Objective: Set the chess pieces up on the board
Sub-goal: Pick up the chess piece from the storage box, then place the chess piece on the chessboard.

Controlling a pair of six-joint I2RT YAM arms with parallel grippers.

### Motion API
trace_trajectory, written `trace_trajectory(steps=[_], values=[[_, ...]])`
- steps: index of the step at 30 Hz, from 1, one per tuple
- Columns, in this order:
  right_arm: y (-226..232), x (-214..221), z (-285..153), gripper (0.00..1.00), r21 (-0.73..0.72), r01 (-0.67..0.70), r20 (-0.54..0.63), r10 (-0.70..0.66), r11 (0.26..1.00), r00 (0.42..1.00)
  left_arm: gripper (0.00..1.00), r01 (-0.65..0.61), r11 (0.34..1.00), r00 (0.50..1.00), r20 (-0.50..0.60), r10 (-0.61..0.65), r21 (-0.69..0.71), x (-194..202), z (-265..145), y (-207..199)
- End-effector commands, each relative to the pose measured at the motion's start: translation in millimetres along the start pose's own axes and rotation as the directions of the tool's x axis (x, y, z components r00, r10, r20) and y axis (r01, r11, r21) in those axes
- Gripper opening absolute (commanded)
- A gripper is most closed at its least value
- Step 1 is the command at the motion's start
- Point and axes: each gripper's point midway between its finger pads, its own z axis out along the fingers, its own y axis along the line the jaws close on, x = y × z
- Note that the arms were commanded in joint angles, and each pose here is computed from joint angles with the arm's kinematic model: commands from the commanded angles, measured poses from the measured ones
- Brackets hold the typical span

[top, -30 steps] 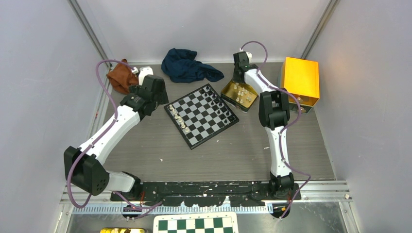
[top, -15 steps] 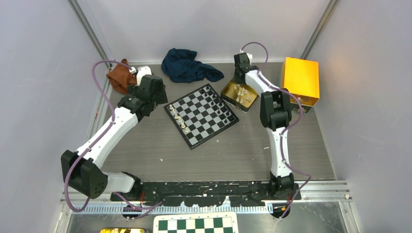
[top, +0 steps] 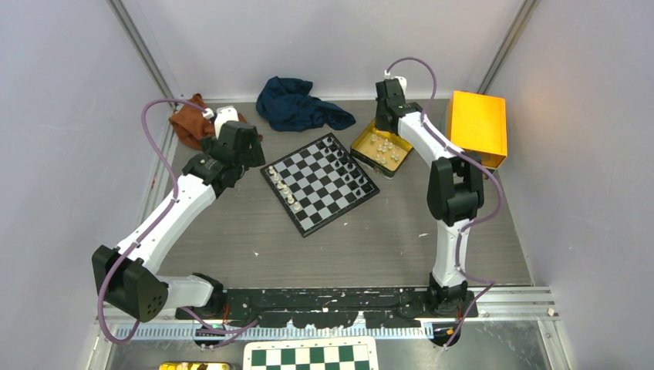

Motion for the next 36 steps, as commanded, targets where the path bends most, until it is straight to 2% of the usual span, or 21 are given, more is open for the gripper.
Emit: trace_trajectory(steps=[1, 10, 20, 29, 36], values=[[25, -28, -72, 0.01, -0.07, 0.079, 0.108, -0.071, 0.994, 0.992, 0.92, 0.046, 0.998, 0.997, 0.063, -0.048, 0.033, -18, -7, -3], [91, 60, -165, 0.01, -0.25, 0.266, 0.039, -0.265, 0.931, 0.964, 0.92, 0.042, 0.999, 0.997, 0.06, -0.044, 0.031, -14, -6, -2], [156, 150, -240, 0.01, -0.45, 0.337, -0.013, -0.383, 0.827, 0.924, 0.92, 0.043, 0.999, 0.996, 0.072, -0.044, 0.017, -15, -6, 2], [192, 209, -252, 0.01, -0.509, 0.38, -0.056, -0.47, 0.773, 0.881, 0.92, 0.052, 0.999, 0.994, 0.091, -0.052, 0.003, -18, -12, 9], [212, 233, -249, 0.01, -0.529, 0.411, -0.056, -0.514, 0.743, 0.856, 0.92, 0.051, 0.999, 0.993, 0.107, -0.05, -0.006, -20, -17, 15]])
